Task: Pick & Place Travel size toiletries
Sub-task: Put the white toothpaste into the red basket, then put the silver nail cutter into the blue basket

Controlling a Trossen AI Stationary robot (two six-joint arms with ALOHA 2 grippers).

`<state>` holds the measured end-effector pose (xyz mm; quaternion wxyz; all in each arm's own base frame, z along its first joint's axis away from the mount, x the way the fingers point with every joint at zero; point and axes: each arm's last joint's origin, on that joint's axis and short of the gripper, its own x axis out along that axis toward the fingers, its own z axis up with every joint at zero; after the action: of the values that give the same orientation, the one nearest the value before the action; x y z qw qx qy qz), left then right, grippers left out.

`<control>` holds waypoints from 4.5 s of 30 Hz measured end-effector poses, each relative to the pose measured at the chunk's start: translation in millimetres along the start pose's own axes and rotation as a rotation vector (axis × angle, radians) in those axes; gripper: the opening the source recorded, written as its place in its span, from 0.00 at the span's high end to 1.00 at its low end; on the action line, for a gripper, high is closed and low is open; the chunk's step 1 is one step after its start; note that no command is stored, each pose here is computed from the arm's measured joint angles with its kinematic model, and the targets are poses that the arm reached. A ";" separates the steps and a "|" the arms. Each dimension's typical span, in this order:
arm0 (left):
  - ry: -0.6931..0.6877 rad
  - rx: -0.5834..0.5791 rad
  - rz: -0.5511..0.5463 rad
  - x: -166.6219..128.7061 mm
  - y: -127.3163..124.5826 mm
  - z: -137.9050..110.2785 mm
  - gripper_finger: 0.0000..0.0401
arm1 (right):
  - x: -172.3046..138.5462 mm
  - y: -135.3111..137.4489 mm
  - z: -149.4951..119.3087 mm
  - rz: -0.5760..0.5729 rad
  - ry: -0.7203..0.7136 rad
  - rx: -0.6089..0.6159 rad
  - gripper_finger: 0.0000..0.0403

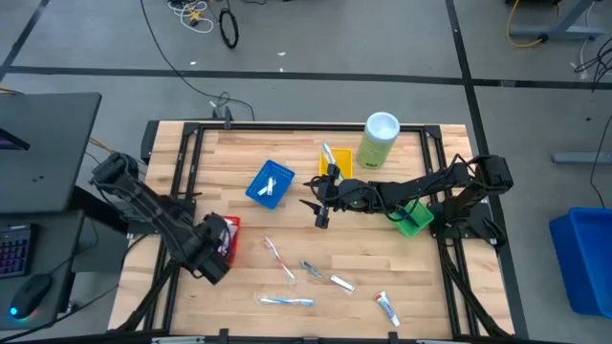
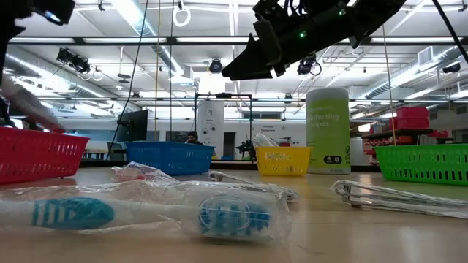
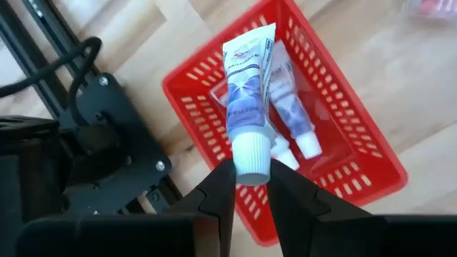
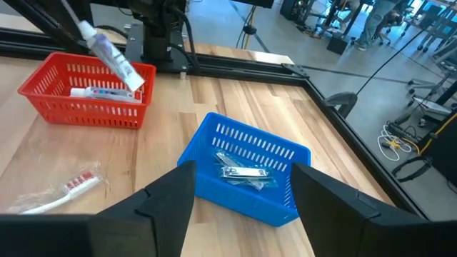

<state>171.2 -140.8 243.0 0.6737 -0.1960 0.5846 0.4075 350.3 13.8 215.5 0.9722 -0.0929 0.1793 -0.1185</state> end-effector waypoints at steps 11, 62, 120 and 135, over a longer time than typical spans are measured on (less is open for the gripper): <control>0.113 0.077 0.091 16.2 -15.7 -3.5 0.72 | 0.0 -0.1 0.4 0.000 -0.005 -0.026 0.38; -0.678 0.842 -0.888 76.2 -49.6 116.3 0.60 | -29.2 66.7 -23.5 0.256 0.289 0.256 0.40; -0.721 0.643 -0.771 85.4 -50.7 130.3 0.58 | 21.2 102.0 -42.5 0.005 0.353 -0.169 0.87; -0.734 0.635 -0.645 89.9 -47.2 131.0 0.55 | 40.5 77.8 -30.7 0.063 0.249 -0.109 0.87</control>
<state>288.7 -43.0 179.2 0.9480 0.0013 0.3169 0.0278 391.0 73.2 156.7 0.9393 -0.1243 0.3073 -0.0887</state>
